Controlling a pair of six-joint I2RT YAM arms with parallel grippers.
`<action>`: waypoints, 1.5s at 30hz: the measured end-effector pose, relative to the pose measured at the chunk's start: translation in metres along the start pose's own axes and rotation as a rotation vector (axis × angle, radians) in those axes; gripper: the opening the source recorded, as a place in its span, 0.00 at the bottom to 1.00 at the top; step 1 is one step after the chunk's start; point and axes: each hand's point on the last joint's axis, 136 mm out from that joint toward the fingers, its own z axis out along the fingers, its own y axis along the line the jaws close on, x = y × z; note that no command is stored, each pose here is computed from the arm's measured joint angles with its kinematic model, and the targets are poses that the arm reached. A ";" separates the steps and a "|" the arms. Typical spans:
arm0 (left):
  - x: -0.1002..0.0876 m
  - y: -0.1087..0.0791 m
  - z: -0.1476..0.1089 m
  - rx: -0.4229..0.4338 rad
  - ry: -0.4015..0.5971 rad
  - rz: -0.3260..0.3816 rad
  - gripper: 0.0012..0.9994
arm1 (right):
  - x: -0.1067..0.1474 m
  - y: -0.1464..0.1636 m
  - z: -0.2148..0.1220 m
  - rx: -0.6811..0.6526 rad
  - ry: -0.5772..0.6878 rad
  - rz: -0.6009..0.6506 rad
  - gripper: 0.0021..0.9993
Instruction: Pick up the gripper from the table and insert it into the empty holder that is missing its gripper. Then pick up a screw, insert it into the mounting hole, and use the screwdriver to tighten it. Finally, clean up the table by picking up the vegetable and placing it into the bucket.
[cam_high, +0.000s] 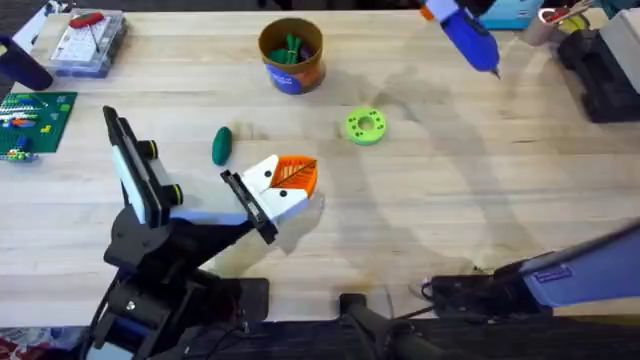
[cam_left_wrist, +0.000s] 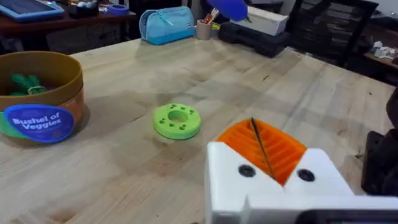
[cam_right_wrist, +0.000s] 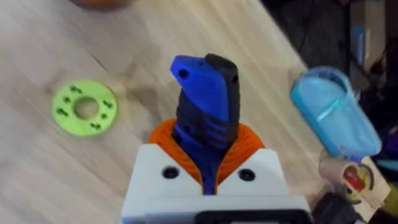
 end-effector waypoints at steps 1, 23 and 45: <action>0.000 0.000 0.000 0.000 0.000 0.000 0.02 | 0.009 -0.002 0.010 -0.010 0.037 -0.001 0.05; 0.000 0.000 0.000 0.000 0.000 -0.001 0.01 | 0.130 0.008 0.166 -0.225 0.511 -0.415 0.04; -0.001 0.002 0.000 -0.014 -0.003 -0.003 0.99 | 0.120 0.001 0.153 -0.161 0.509 -0.365 1.00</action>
